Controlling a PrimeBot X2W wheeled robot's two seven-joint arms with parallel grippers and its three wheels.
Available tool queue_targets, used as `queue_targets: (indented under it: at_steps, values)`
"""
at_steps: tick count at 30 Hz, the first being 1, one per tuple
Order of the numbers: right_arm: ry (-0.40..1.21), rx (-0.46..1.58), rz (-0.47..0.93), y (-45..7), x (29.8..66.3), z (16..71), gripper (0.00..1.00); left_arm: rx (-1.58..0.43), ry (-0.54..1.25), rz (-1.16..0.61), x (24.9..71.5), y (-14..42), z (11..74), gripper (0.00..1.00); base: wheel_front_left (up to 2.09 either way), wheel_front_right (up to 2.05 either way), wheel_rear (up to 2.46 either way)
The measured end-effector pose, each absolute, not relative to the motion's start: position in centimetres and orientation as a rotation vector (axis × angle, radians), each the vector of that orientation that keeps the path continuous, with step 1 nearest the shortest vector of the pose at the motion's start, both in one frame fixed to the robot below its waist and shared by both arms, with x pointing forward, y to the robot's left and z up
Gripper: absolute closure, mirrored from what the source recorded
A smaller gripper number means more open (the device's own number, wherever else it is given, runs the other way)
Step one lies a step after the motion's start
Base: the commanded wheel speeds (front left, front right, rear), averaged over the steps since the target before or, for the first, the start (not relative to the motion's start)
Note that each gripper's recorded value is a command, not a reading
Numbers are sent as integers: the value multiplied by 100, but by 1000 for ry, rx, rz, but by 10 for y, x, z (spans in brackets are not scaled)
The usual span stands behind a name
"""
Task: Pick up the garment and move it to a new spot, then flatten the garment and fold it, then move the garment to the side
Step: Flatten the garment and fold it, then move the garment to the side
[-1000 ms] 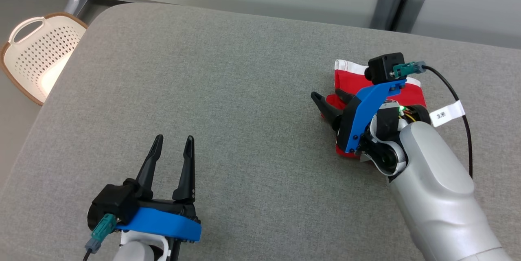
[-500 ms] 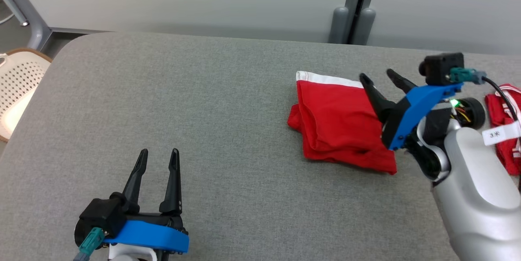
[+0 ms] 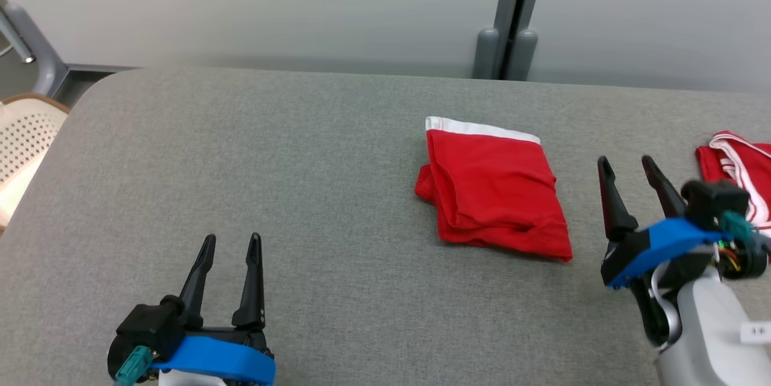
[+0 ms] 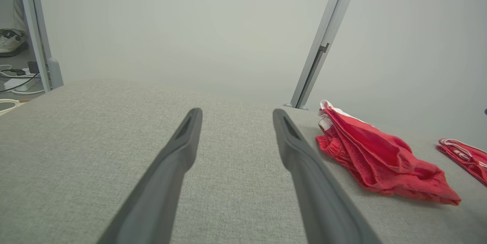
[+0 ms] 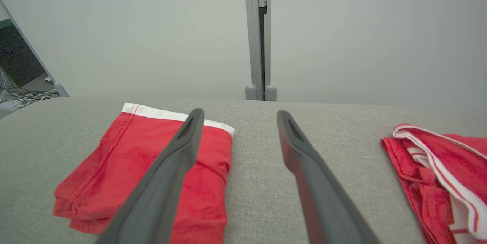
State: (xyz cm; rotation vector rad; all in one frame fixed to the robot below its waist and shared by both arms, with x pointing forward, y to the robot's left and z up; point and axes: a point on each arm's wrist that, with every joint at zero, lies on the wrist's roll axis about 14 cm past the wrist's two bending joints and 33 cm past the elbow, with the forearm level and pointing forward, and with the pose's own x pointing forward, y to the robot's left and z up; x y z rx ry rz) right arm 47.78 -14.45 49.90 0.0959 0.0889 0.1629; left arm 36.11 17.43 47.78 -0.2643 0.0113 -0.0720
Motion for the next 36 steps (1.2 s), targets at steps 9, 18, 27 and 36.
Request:
queue_targets:
  at_steps: [9, 18, 27, 36]
  values:
    - [-15, 159, 71, -172, 424, 502, 0, -231, 40, -93, 359, 172, 469, 0, 0, 0, 0]
    - [-6, 152, 49, -182, 390, 499, 0, -207, 69, -103, 362, 171, 460, 0, 0, 0, 0]
    - [-4, 140, 34, -188, 377, 502, 0, -188, 78, -105, 359, 171, 457, 0, 0, 0, 0]
    - [13, 165, 25, -191, 371, 498, 0, -189, 83, -101, 354, 171, 456, 0, 0, 0, 0]
